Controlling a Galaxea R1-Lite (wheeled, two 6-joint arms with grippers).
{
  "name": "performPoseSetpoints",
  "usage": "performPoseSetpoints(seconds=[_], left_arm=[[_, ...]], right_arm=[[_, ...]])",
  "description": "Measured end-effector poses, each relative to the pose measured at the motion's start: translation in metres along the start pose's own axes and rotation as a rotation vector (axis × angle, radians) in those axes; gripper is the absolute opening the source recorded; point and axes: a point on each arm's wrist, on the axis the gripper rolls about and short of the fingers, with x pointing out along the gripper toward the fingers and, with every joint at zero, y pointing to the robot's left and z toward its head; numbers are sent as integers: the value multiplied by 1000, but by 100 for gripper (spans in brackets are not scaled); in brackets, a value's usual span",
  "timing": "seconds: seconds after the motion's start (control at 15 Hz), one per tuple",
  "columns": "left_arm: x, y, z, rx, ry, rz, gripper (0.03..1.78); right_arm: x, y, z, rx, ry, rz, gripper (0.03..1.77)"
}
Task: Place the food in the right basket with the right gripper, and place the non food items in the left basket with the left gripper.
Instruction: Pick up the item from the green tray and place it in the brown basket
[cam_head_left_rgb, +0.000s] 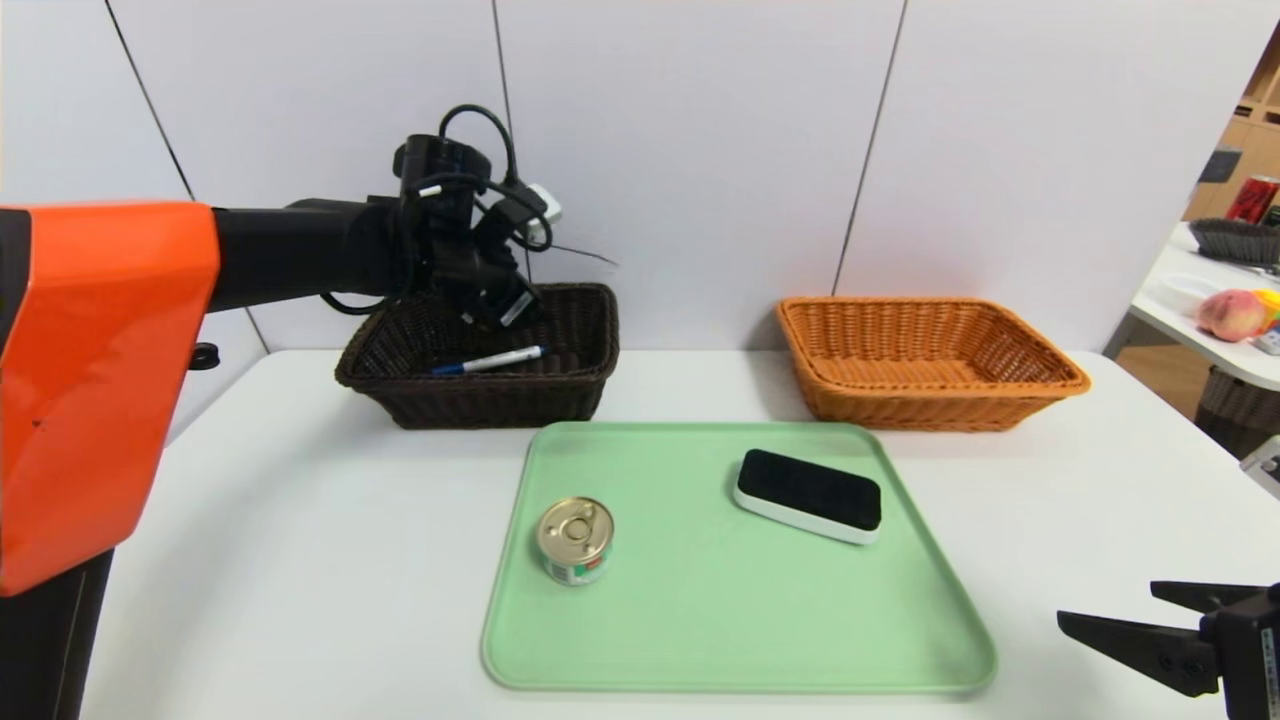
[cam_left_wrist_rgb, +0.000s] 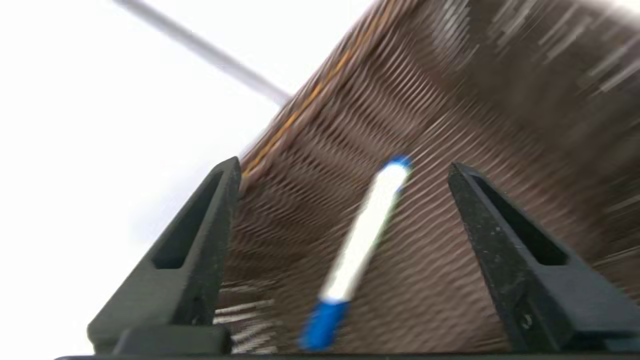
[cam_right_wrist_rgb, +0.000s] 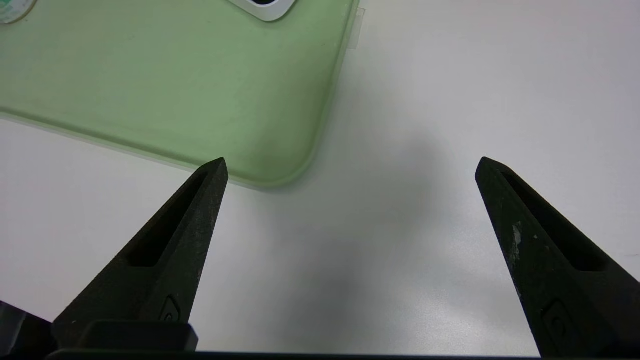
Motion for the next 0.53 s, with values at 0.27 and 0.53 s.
performPoseSetpoints(seconds=[0.27,0.53], left_arm=[[-11,-31,26,-198,-41,-67,157],[-20,-68,47,-298,-61,-167,163]], right_arm=[[-2,0,0,0,-8,-1,171],[-4,1,0,1,-20,-5,171]])
